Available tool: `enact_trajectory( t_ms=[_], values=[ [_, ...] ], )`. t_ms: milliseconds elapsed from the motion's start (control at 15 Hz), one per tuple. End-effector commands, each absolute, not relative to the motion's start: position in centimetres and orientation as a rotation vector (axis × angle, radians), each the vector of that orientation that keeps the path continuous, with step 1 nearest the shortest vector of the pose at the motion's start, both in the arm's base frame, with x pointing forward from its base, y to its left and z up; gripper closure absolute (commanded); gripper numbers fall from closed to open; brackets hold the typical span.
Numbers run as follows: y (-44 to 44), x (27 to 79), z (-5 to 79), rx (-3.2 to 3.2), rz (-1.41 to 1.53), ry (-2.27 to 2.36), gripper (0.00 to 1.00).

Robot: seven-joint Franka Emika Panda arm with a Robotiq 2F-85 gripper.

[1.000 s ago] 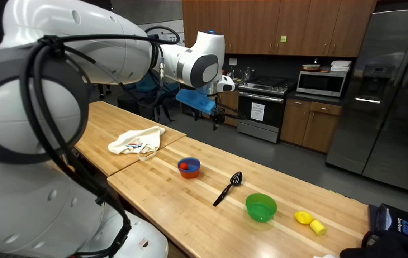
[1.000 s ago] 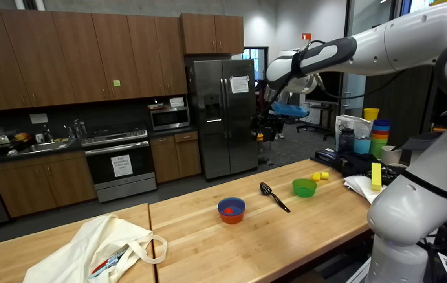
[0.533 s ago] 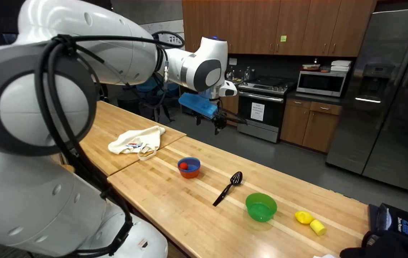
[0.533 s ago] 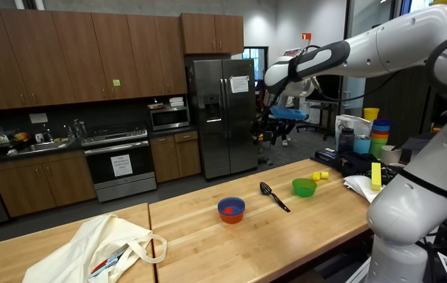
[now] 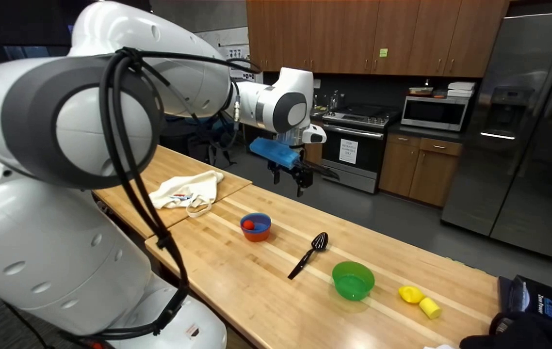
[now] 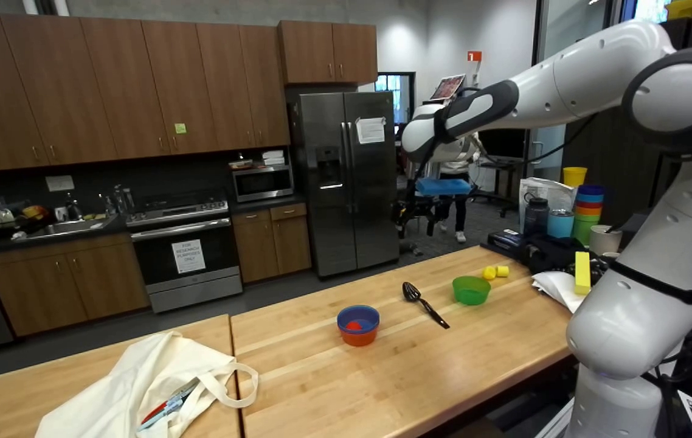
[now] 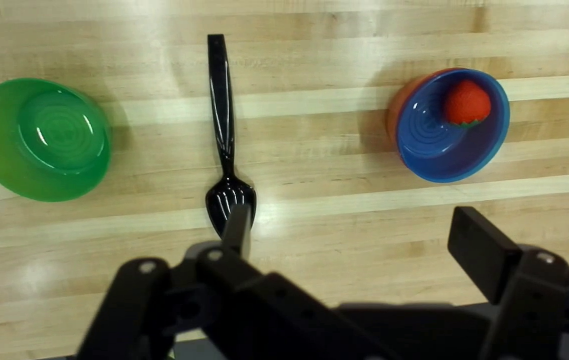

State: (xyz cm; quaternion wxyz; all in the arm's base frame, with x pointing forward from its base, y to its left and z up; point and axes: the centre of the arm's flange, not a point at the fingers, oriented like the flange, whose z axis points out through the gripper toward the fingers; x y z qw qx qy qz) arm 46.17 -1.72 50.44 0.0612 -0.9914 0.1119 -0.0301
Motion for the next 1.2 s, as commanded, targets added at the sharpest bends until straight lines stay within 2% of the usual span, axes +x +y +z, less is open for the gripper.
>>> enact_trajectory(
  t_ms=[0, 667, 1133],
  values=[
    [-2.2, 47.4, 50.5, -3.028, -0.009, 0.403, 0.0],
    [-2.1, 47.1, 50.8, -3.01, -0.021, 0.373, 0.0],
    [-1.3, 49.8, 47.1, -3.046, 0.102, 0.439, 0.0]
  ],
)
